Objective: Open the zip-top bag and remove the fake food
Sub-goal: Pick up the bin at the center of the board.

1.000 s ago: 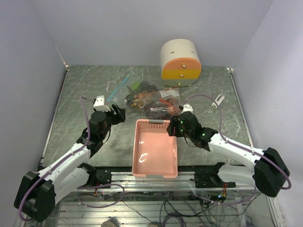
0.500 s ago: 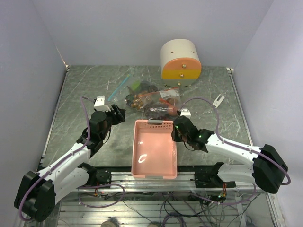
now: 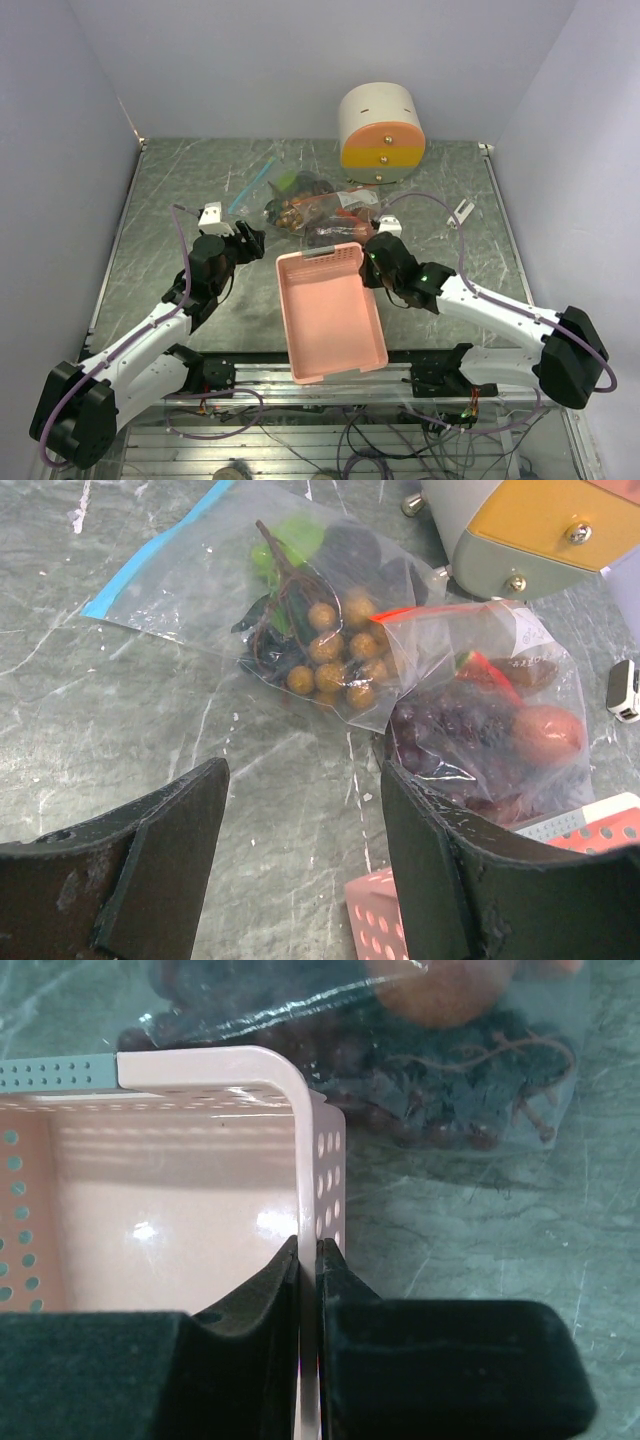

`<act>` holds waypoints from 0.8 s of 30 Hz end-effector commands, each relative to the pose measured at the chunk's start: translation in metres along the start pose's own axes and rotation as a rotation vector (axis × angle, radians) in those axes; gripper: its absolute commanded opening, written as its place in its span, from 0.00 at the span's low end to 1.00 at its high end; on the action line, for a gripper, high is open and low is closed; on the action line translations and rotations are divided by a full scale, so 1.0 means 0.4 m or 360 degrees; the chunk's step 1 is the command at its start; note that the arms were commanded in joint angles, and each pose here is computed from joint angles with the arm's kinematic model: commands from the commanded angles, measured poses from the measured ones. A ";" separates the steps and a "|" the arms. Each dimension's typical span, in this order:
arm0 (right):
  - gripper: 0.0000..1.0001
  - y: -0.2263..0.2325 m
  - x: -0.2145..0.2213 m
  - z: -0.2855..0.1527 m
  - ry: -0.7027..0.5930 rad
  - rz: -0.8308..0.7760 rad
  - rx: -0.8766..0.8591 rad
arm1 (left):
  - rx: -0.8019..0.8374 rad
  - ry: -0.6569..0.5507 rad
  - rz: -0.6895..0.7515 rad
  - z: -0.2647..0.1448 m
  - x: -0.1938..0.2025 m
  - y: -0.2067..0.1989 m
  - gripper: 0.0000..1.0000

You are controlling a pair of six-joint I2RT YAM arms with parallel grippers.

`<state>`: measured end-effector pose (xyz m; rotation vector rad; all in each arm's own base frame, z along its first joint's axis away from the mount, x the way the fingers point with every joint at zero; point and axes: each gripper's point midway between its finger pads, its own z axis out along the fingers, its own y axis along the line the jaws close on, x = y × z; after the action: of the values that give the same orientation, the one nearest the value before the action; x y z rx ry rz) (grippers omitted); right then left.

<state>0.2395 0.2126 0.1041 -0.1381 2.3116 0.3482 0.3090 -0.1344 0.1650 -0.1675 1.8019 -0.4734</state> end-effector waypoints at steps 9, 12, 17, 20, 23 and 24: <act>0.00 -0.040 -0.263 -0.062 -0.0320 0.0056 0.0052 | 0.0075 -0.0039 0.0004 0.003 -0.038 -0.040 0.73; 0.00 -0.073 -0.275 -0.057 -0.0324 0.0070 0.0083 | 0.0076 -0.0035 0.0008 0.003 -0.037 -0.040 0.73; 0.00 -0.189 -0.316 -0.094 -0.0414 0.0132 0.0352 | 0.0078 -0.0030 0.0007 0.006 -0.032 -0.041 0.73; 0.00 -0.248 -0.350 -0.136 -0.0508 0.0212 0.0494 | 0.0096 -0.0013 0.0004 0.011 -0.025 -0.046 0.73; 0.00 -0.281 -0.373 -0.165 -0.0572 0.0260 0.0600 | 0.0106 0.0003 0.0004 0.016 -0.018 -0.050 0.73; 0.00 -0.302 -0.380 -0.174 -0.0592 0.0273 0.0657 | 0.0108 0.0007 0.0002 0.017 -0.017 -0.051 0.73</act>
<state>0.3131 0.1026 0.1965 0.1754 2.1019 0.0528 0.3089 -0.1391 0.1543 -0.1495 1.8381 -0.4768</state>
